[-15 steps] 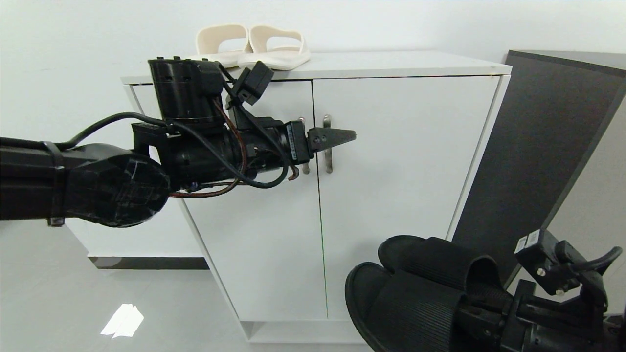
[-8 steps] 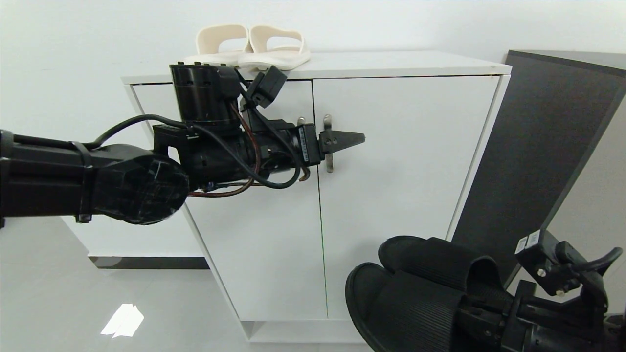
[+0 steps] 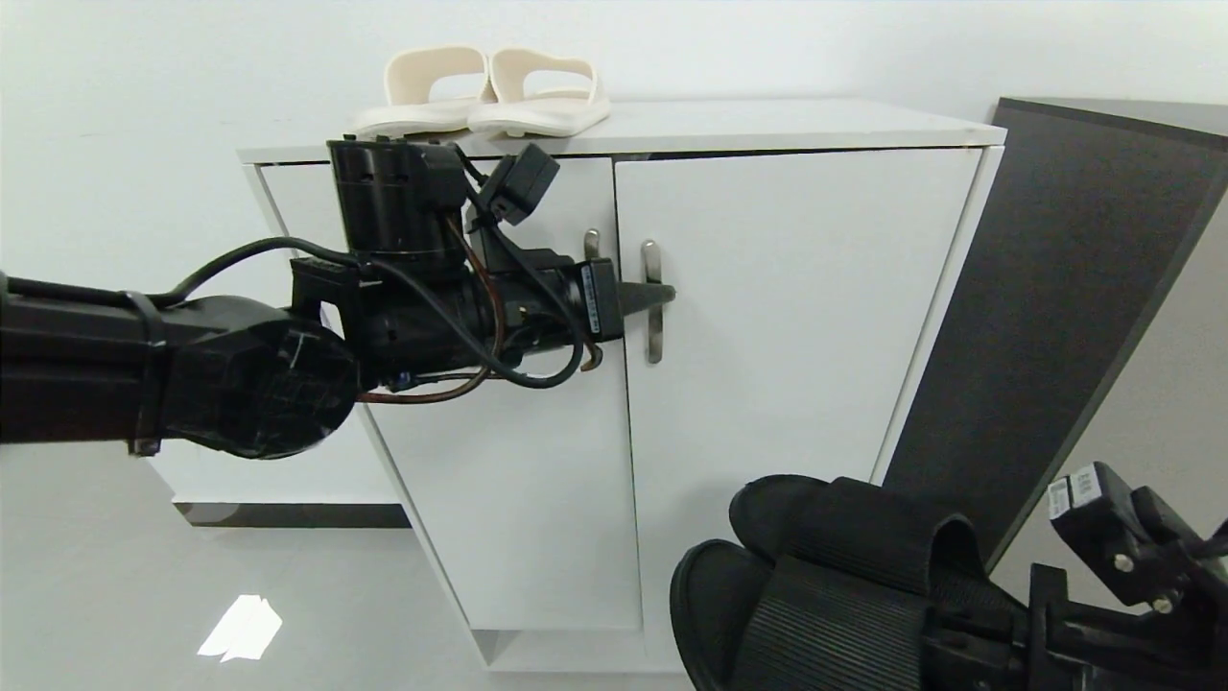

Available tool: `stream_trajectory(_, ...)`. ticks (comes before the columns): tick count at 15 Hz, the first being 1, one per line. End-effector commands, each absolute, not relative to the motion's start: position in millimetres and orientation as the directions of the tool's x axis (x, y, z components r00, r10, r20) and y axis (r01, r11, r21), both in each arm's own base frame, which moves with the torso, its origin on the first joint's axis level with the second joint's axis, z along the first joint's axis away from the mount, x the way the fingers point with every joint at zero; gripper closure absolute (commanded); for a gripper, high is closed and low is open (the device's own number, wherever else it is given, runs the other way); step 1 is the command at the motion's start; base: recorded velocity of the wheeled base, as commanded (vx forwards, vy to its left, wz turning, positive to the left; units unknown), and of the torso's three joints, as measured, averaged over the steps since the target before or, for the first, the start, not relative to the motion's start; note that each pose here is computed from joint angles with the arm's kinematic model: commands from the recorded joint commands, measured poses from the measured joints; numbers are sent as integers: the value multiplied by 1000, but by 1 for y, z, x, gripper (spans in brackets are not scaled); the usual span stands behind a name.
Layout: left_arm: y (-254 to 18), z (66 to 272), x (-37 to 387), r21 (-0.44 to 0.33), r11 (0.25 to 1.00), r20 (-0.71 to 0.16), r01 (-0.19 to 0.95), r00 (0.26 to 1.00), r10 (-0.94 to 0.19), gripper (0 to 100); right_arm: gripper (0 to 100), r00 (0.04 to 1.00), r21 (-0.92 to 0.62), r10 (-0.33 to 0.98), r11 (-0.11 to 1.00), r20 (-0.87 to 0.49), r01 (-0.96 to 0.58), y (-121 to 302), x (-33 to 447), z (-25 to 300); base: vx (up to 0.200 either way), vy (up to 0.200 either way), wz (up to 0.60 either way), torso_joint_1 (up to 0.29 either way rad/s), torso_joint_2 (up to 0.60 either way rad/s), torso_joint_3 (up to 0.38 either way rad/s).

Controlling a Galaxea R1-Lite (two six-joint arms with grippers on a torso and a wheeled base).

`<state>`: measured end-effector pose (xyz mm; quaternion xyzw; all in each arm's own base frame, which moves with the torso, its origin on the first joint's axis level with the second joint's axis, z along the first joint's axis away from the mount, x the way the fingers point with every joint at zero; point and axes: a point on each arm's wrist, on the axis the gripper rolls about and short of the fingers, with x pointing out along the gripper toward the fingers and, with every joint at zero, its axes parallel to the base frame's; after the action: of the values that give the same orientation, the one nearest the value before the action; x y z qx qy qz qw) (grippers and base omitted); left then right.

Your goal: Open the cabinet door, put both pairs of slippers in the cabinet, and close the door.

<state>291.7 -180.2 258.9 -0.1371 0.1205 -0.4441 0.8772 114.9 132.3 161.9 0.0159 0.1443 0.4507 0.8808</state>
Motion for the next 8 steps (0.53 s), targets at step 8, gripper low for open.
stream_trajectory(8,-133,271,179,-333,510,-46,793,526,-849,100,100,529,160,825,560,-199,-813,126,108,168,0,0,0,0,0,0)
